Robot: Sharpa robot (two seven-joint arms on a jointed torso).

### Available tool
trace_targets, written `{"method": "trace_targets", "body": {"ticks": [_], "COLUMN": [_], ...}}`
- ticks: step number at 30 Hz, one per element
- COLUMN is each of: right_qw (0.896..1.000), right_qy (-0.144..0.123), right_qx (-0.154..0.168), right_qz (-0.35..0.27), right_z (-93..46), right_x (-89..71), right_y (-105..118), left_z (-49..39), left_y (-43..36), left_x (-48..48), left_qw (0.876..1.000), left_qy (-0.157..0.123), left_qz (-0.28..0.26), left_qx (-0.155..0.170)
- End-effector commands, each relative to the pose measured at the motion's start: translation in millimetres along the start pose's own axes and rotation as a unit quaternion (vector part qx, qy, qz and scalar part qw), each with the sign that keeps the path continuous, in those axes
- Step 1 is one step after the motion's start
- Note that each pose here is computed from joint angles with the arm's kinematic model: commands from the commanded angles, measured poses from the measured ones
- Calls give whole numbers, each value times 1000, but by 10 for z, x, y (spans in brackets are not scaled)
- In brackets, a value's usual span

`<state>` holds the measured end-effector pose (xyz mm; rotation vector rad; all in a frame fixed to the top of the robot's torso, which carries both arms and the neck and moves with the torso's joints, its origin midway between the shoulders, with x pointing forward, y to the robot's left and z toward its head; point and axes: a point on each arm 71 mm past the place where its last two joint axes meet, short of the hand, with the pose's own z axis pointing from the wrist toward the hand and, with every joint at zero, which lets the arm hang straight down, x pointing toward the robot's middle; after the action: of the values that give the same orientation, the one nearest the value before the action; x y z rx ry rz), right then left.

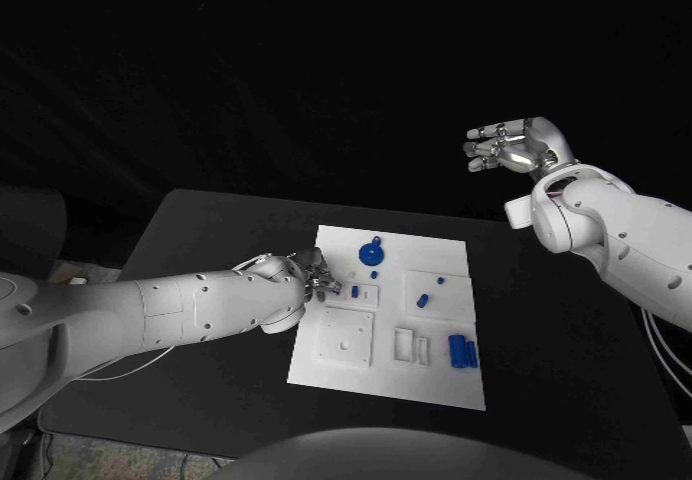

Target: Assemble the parts on the task board

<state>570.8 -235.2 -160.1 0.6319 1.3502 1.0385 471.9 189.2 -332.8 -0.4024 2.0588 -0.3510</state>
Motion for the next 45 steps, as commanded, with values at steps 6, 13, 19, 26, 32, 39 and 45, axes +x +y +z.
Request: {"method": "trace_targets", "body": {"ticks": [6, 13, 19, 26, 32, 39, 45], "right_qw": [1000, 1000, 1000, 1000, 1000, 1000, 1000], "right_qy": [13, 13, 14, 16, 17, 18, 18], "right_qx": [-5, -4, -5, -6, -6, -6, -6], "right_qz": [-1, -1, -2, -2, -2, -2, -2], "right_z": [6, 6, 7, 8, 9, 10, 12], "right_x": [33, 33, 38, 46, 52, 55, 58], "right_y": [16, 15, 17, 20, 23, 22, 19], "left_z": [-1, -1, -3, -4, -6, -7, -5], "left_y": [-11, -9, -12, -18, -24, -26, -27], "left_x": [40, 41, 49, 61, 70, 75, 76], "left_qw": [1000, 1000, 1000, 999, 999, 999, 999], "left_qy": [14, 14, 18, 22, 25, 27, 28], "left_qz": [14, 18, 20, 23, 24, 26, 27], "left_qx": [-3, -5, -6, -8, -10, -12, -12]}}
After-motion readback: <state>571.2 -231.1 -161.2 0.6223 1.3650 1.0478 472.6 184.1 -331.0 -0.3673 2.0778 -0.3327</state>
